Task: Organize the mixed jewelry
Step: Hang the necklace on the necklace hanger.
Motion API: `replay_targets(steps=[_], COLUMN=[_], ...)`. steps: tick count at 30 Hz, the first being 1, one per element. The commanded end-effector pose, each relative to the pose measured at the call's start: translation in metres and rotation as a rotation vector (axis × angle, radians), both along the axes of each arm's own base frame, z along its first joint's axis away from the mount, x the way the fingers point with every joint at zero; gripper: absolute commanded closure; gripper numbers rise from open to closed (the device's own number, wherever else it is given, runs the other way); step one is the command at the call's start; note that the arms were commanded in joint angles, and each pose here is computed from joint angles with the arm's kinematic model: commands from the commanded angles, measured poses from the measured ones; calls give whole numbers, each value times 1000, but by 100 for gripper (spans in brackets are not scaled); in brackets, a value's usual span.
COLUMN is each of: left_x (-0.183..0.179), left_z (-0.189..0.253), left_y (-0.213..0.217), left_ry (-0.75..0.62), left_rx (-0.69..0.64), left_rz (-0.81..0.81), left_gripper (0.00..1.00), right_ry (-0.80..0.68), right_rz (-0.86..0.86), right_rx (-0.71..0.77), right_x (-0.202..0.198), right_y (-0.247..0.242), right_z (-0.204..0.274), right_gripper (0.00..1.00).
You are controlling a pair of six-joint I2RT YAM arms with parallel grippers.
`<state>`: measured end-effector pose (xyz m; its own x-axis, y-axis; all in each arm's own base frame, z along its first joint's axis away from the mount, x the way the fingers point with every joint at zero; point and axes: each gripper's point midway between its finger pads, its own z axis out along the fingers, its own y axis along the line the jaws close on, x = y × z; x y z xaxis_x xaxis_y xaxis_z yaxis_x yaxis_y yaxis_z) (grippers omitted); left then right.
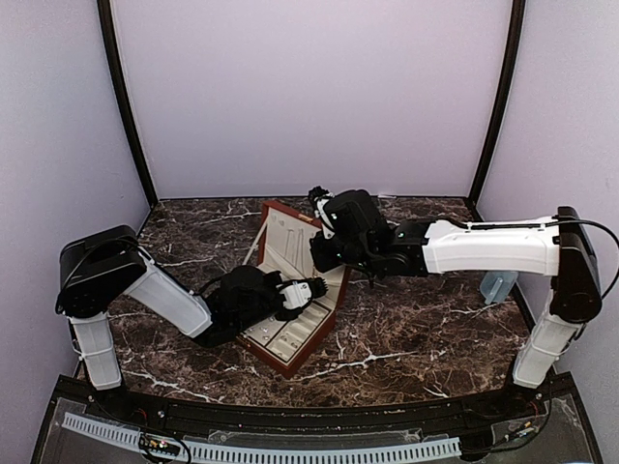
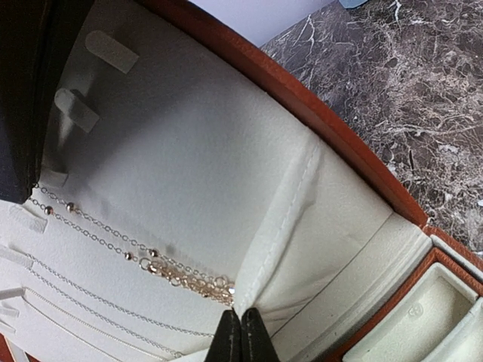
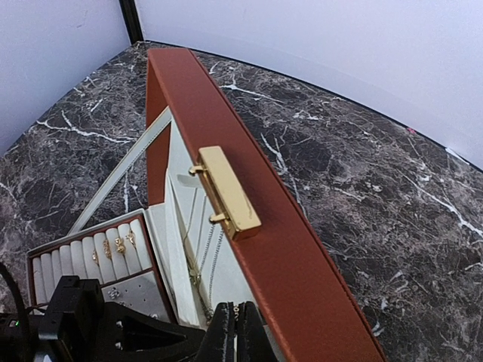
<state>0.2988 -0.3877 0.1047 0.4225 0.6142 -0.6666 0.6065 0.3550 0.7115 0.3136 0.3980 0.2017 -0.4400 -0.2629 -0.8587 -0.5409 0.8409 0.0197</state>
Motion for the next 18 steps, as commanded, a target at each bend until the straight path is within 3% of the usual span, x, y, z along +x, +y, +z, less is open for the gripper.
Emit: replay_targets(steps=[1, 12, 18], left_x=[-26, -25, -25], left_z=[-12, -11, -11], left_y=[-12, -13, -12], left_ry=[32, 27, 26], left_rx=[4, 2, 1], left_rz=[-95, -92, -87], left_gripper=[100, 100, 100], right_ry=[78, 87, 14], right_rz=[129, 183, 85], right_rx=[62, 117, 138], right_x=[-11, -26, -14], right_y=[26, 23, 6], right_z=[-7, 21, 48], right_gripper=[100, 100, 100])
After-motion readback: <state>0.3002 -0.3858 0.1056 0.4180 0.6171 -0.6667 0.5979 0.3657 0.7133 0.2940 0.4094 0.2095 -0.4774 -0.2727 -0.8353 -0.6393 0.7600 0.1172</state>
